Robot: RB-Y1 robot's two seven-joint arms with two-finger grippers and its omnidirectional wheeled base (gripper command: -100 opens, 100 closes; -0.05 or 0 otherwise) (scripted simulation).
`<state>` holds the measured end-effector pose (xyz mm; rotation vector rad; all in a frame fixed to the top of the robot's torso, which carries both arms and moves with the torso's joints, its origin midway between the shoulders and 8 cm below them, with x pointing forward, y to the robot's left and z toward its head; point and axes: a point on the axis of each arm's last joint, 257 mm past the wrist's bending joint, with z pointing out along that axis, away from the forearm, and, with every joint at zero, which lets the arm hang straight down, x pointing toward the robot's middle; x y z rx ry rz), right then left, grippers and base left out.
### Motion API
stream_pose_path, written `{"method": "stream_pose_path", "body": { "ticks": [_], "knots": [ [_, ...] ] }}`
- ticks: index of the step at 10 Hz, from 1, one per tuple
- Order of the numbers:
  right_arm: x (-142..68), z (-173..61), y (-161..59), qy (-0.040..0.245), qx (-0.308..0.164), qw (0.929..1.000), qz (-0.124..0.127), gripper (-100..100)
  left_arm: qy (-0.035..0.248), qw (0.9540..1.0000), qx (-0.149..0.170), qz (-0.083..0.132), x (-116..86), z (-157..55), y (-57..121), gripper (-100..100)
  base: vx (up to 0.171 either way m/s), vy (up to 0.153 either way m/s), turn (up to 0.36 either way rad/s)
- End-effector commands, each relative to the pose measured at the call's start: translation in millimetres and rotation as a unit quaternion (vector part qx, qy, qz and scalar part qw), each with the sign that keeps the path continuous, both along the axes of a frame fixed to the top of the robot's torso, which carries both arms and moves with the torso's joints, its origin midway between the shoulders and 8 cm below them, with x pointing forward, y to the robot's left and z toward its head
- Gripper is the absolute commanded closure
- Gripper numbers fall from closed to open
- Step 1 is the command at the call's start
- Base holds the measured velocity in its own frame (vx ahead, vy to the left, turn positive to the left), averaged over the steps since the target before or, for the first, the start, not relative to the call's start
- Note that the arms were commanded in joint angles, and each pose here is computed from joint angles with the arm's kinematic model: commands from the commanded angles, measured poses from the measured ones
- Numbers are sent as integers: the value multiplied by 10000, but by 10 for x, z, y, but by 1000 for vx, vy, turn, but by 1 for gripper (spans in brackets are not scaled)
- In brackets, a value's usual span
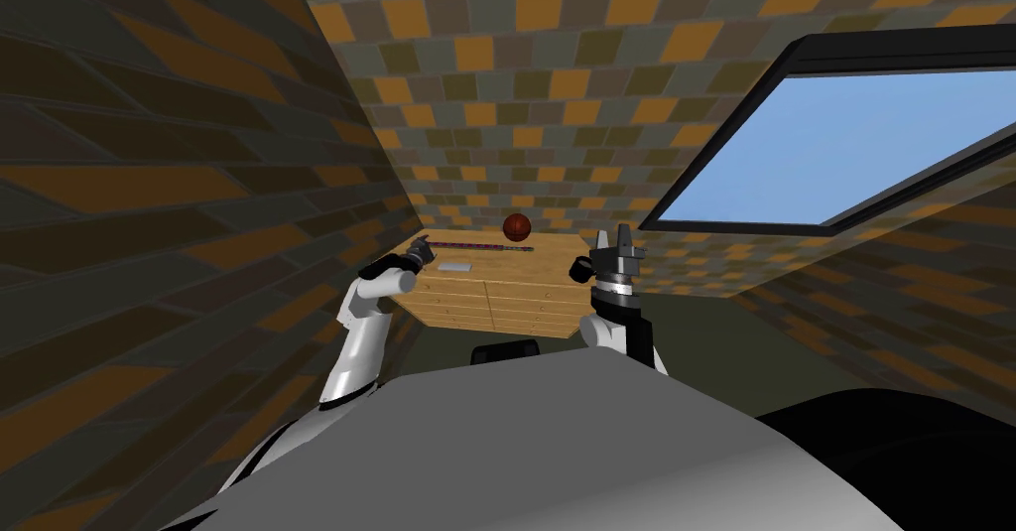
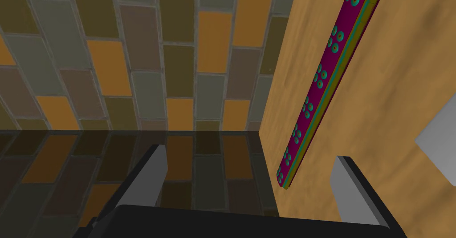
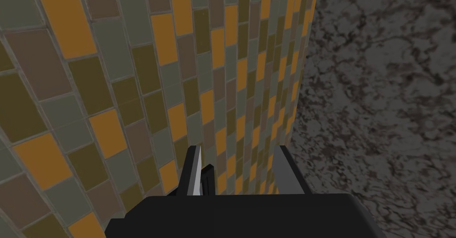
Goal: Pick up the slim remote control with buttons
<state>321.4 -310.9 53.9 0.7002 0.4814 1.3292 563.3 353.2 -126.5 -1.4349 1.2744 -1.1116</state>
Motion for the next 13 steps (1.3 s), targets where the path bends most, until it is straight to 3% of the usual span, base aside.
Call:
{"method": "stream_pose_path", "body": {
  "ticks": [1,6,7,9,13],
  "knots": [
    [0,0,0,0,0,10000,0,0,238,9997,-47,4,9,-104,8,-100,4,-39,10],
    [0,0,0,0,0,10000,0,0,833,9964,-150,5,23,-351,13,-100,0,-18,3],
    [0,0,0,0,0,10000,0,0,984,9949,-228,6,100,-379,15,-100,3,-26,2],
    [0,0,0,0,0,10000,0,0,1243,9920,-242,1,45,-501,7,-100,3,-20,0],
    [0,0,0,0,0,10000,0,0,1823,9824,-405,-14,106,-684,-30,-100,7,-12,-6]
  ]
}}
